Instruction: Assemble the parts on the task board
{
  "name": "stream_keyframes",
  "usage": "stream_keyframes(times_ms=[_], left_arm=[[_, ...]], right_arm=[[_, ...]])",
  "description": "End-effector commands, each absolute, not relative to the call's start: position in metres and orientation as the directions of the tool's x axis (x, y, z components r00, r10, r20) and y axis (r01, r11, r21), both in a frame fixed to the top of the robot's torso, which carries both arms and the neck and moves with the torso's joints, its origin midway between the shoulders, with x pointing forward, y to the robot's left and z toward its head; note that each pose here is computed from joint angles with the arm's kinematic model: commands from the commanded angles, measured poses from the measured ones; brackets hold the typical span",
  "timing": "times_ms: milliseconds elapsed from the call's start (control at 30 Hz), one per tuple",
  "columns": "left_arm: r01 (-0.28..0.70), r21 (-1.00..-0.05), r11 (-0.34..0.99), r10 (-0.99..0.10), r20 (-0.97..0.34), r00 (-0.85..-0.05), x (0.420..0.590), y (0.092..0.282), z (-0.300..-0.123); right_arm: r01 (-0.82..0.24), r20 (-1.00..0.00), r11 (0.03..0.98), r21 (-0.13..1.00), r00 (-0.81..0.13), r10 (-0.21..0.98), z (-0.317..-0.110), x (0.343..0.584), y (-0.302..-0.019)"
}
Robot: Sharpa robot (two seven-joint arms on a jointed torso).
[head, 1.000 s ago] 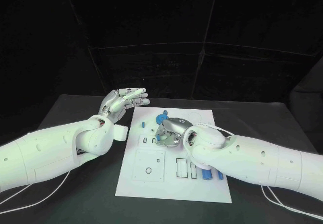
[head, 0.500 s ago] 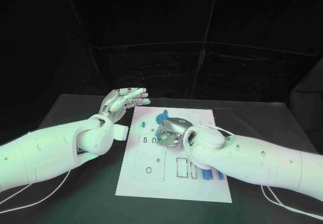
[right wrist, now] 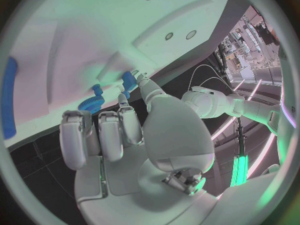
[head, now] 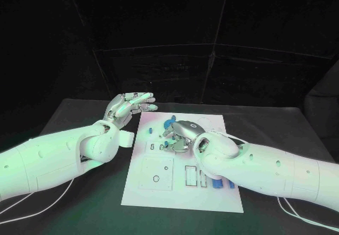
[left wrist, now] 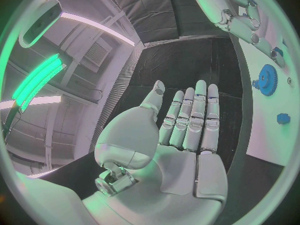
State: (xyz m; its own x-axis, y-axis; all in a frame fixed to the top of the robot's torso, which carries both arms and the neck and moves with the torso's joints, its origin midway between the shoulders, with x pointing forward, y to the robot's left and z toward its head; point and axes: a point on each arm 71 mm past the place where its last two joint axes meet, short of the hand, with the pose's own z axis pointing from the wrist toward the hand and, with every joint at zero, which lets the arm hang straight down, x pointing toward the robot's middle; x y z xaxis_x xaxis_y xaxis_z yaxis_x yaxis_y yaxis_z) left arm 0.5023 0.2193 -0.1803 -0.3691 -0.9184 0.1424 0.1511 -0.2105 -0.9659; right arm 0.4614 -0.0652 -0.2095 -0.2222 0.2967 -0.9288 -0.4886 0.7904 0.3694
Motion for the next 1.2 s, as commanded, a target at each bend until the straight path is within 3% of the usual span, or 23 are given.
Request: stream_keyframes(times_ms=[33, 233, 433, 667, 867, 1200], left_arm=[[0.155, -0.966, -0.209, -0.912, 0.135, -0.388, 0.503, 0.219, -0.179], [0.155, -0.972, -0.177, -0.913, 0.104, -0.394, 0.503, 0.221, -0.18], [0.131, -0.986, -0.106, -0.915, 0.045, -0.402, 0.506, 0.224, -0.184], [-0.036, -0.985, 0.166, -0.875, -0.13, -0.467, 0.508, 0.225, -0.2], [-0.154, -0.871, 0.466, -0.741, -0.289, -0.606, 0.506, 0.219, -0.213], [-0.177, -0.591, 0.787, -0.501, -0.444, -0.743, 0.506, 0.203, -0.219]], right_arm=[[-0.573, -0.907, 0.717, 0.397, -0.127, 0.401, -0.196, 0.458, -0.067], [-0.628, -0.889, 0.657, 0.417, -0.129, 0.44, -0.187, 0.452, -0.08], [-0.618, -0.847, 0.594, 0.515, -0.259, 0.465, -0.17, 0.456, -0.11], [-0.53, -0.781, 0.584, 0.614, -0.299, 0.549, -0.142, 0.47, -0.159], [-0.464, -0.758, 0.609, 0.643, -0.269, 0.595, -0.132, 0.483, -0.195], [-0.411, -0.754, 0.639, 0.65, -0.243, 0.611, -0.13, 0.491, -0.218]])
